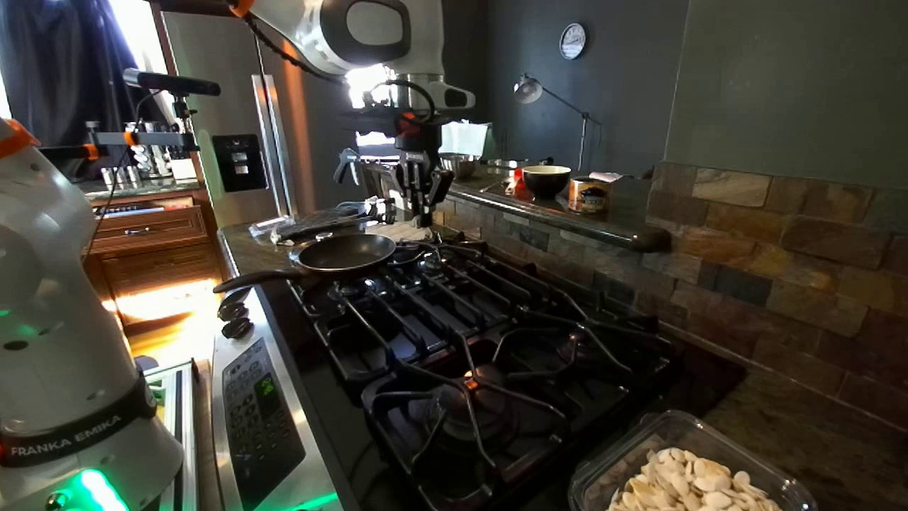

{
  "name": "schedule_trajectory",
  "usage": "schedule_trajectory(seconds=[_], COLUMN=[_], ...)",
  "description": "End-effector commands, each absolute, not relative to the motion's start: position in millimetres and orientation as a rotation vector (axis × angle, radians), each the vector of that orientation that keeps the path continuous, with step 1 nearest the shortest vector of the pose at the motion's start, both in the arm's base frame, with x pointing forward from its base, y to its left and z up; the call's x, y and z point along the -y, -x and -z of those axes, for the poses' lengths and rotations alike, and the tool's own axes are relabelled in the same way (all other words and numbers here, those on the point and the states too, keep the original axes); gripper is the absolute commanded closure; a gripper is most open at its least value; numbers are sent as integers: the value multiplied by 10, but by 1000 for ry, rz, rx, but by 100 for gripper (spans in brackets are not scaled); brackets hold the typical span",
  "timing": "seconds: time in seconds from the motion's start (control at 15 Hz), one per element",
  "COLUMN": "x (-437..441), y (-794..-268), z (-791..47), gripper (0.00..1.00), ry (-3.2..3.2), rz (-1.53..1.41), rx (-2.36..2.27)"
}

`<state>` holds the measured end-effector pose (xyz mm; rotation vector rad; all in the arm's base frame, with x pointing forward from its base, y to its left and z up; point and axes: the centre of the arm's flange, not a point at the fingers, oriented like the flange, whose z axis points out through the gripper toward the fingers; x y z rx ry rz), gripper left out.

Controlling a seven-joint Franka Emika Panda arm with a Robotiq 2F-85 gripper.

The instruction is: Move some contents from the bowl onto the pan, then move the pan backwards

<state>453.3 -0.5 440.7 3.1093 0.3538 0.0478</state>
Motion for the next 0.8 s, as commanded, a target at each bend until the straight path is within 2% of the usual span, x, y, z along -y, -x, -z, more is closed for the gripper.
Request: schedule_trajectory(seconds=[0.0,0.67,0.73], x=[-121,-248,-248], y=[-4528,-4521,-4521], z=[-4394,-4372,-4372], gripper=[81,81,95], ry=[-3102,-3094,-3094], rz=[-43,-35,-35], rx=[-395,-436,-436])
